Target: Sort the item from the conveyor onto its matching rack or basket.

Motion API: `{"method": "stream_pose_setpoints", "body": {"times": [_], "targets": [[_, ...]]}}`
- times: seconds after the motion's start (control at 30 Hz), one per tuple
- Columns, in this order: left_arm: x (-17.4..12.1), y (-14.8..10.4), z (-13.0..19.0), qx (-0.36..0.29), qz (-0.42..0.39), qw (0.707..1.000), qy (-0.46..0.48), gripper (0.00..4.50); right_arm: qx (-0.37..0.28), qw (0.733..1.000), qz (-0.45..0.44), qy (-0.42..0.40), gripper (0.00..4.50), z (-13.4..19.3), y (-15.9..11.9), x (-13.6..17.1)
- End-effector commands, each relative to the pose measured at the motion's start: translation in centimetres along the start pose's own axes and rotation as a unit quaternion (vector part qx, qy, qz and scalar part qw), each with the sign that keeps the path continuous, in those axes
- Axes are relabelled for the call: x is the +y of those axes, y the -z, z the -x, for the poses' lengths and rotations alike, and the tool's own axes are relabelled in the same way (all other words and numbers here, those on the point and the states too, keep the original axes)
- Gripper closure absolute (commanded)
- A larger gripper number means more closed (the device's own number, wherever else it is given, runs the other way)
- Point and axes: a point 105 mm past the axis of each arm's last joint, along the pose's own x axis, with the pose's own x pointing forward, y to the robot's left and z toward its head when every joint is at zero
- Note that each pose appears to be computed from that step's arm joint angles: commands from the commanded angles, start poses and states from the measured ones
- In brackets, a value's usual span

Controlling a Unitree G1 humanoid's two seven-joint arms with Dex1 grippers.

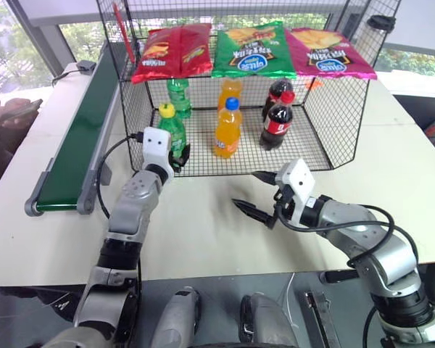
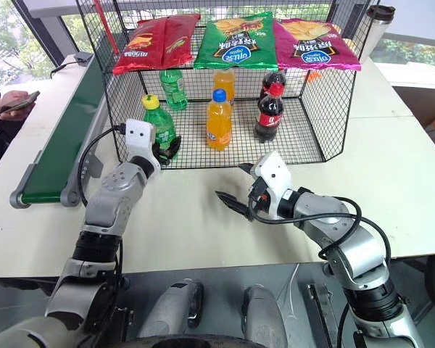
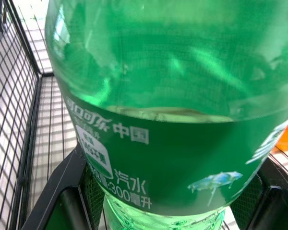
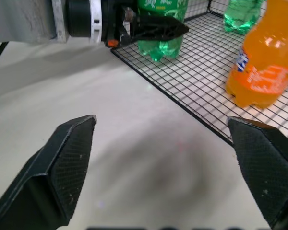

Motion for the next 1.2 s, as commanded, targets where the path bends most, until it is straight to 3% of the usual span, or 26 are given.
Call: {"method": "stream_pose_setpoints", "body": {"times": [0.03,0.33,0.43,0.47,1.2], "targets": [[0.3,-2.8,-0.5,-0.055,-0.007,0.998,-0.004,1.83,-0.018,1.000,0.010,0.001,0.00,0.1,-0.5,0.1],[0.4,-2.5,-2.1,-0.047,-0.007,0.999,-0.024,1.83,-0.021,1.000,0.009,-0.001,0.00,0.1,-0.1,0.3],[0.3,-2.8,-2.4,-0.052,-0.005,0.998,-0.021,0.27,-0.023,1.000,0.010,-0.003,0.00,-0.1,-0.4,0.5],[0.2,-2.9,-2.4,-0.052,-0.006,0.998,-0.019,0.10,-0.024,1.000,0.011,-0.004,0.00,-0.1,-0.4,0.5],[1.2,-3.6,1.3,-0.046,-0.032,0.998,-0.015,0.10,-0.029,0.999,0.008,-0.019,0.00,-0.4,-1.5,1.1]]}}
